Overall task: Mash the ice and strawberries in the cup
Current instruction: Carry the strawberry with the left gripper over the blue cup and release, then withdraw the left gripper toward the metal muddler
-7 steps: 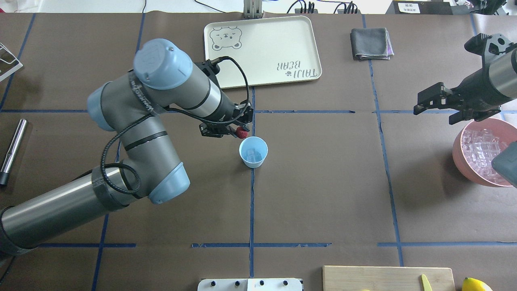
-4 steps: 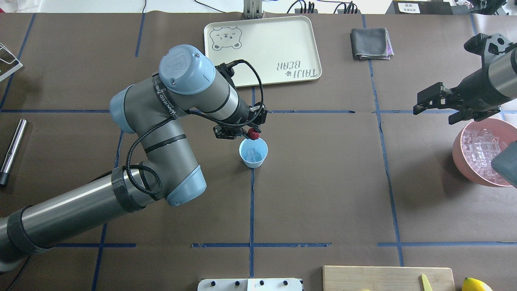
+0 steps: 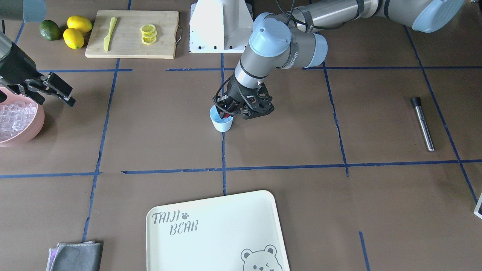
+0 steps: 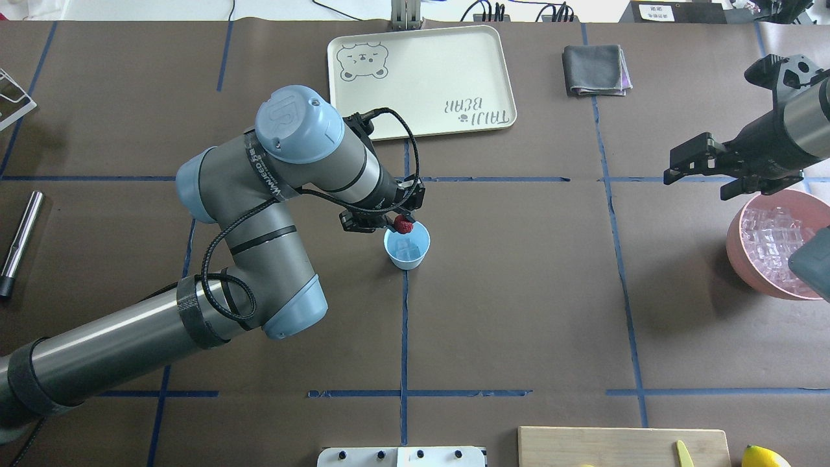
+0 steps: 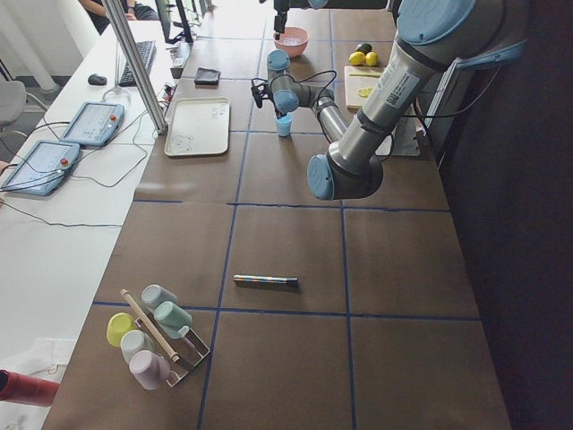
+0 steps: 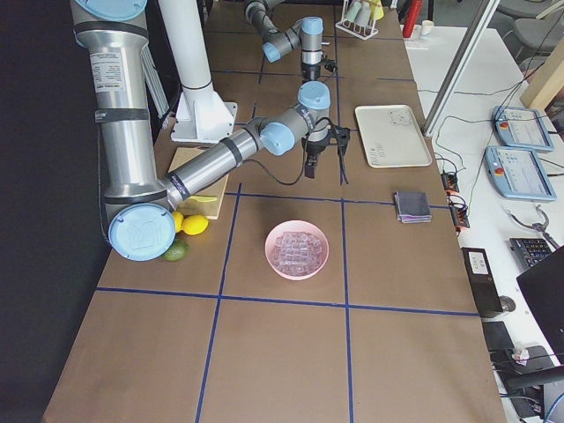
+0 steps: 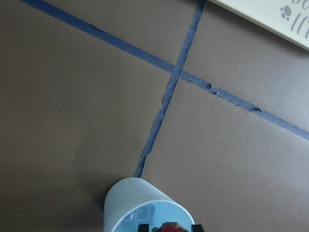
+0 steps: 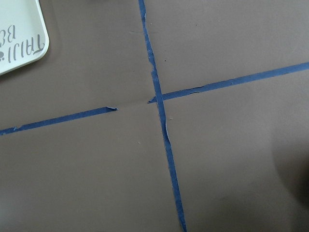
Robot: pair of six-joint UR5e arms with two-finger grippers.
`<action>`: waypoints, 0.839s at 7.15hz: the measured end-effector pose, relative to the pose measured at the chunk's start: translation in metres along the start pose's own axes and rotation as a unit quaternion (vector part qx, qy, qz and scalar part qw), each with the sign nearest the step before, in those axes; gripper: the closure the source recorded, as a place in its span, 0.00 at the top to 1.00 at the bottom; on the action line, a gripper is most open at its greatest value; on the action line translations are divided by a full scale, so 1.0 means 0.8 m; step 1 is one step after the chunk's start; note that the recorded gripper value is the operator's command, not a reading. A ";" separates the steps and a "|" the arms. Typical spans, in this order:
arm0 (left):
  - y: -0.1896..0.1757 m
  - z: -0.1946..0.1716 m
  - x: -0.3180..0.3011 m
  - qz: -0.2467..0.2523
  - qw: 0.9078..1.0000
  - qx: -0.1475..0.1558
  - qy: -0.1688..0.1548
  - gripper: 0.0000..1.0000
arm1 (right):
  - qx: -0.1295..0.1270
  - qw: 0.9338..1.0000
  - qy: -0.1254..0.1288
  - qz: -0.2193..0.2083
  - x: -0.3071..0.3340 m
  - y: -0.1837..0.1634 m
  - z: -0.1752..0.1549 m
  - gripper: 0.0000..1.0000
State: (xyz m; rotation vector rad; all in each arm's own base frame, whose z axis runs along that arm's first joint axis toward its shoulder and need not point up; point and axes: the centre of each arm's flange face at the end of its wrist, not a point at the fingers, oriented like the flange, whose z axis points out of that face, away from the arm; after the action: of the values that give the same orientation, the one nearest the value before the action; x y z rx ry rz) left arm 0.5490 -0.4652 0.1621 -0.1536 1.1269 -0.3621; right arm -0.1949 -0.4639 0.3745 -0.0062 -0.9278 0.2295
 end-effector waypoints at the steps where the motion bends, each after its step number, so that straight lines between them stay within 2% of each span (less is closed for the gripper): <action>1: 0.003 0.000 0.000 0.002 1.000 -0.001 0.001 0.84 | 0.000 1.000 0.000 0.000 0.000 0.000 0.000 0.99; 4: 0.008 -0.014 -0.005 0.008 1.000 -0.002 0.009 0.81 | 0.000 1.000 0.000 0.001 0.001 0.000 0.000 0.99; 6: -0.022 -0.070 -0.079 0.018 1.000 0.011 0.015 0.81 | -0.001 1.000 0.006 -0.002 0.016 -0.002 0.001 0.99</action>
State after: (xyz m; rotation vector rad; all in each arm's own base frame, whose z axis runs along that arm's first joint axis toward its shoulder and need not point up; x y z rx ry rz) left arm 0.4710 -0.4552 0.1972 -0.1079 1.1526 -0.3456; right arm -0.1878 -0.4627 0.3852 -0.0069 -0.9163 0.2246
